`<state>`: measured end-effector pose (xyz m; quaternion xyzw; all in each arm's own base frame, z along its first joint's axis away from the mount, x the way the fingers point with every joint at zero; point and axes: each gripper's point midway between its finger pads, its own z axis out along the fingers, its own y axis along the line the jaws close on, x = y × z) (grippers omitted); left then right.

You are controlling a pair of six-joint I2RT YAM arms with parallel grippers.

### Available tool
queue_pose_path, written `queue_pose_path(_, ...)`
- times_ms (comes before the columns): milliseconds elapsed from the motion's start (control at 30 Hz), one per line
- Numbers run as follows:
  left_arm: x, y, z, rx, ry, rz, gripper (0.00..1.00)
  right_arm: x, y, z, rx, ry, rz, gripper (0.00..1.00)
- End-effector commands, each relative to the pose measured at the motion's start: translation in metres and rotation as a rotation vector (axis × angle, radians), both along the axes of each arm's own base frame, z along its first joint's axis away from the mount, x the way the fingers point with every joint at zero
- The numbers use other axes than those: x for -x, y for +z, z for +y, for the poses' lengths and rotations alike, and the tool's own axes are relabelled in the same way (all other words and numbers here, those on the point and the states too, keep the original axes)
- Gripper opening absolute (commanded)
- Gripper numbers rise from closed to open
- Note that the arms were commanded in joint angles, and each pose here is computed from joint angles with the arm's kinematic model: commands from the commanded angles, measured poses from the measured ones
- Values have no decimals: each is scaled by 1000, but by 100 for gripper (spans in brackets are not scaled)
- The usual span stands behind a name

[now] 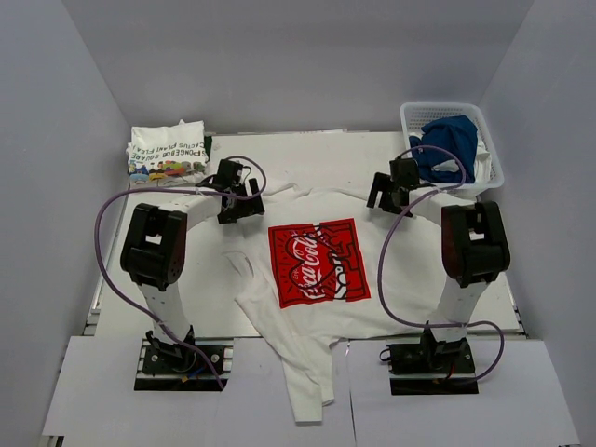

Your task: Fold and stack the t-shirts

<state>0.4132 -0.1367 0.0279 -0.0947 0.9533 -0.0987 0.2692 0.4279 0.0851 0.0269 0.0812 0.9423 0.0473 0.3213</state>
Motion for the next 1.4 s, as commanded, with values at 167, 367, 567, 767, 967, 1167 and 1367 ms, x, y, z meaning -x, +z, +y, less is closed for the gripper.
queue_pose_path(167,40,-46,36,-143,48,151,100,-97,37,9,-31,-135,-298,90)
queue_pose_path(367,44,-34,39,-150,46,127,100,-141,63,7,70,-119,-383,90)
queue_pose_path(567,47,-22,42,-150,52,99,100,-144,112,32,163,81,-534,90)
queue_pose_path(767,31,2,37,-126,64,37,100,-107,136,67,121,222,-515,90)
queue_pose_path(967,16,1,34,-134,69,37,100,-20,87,63,19,158,-269,90)
queue_pose_path(1167,12,-14,39,-167,71,63,100,66,21,30,40,91,17,90)
queue_pose_path(1367,-12,-32,34,-190,37,81,100,73,-3,18,67,34,115,90)
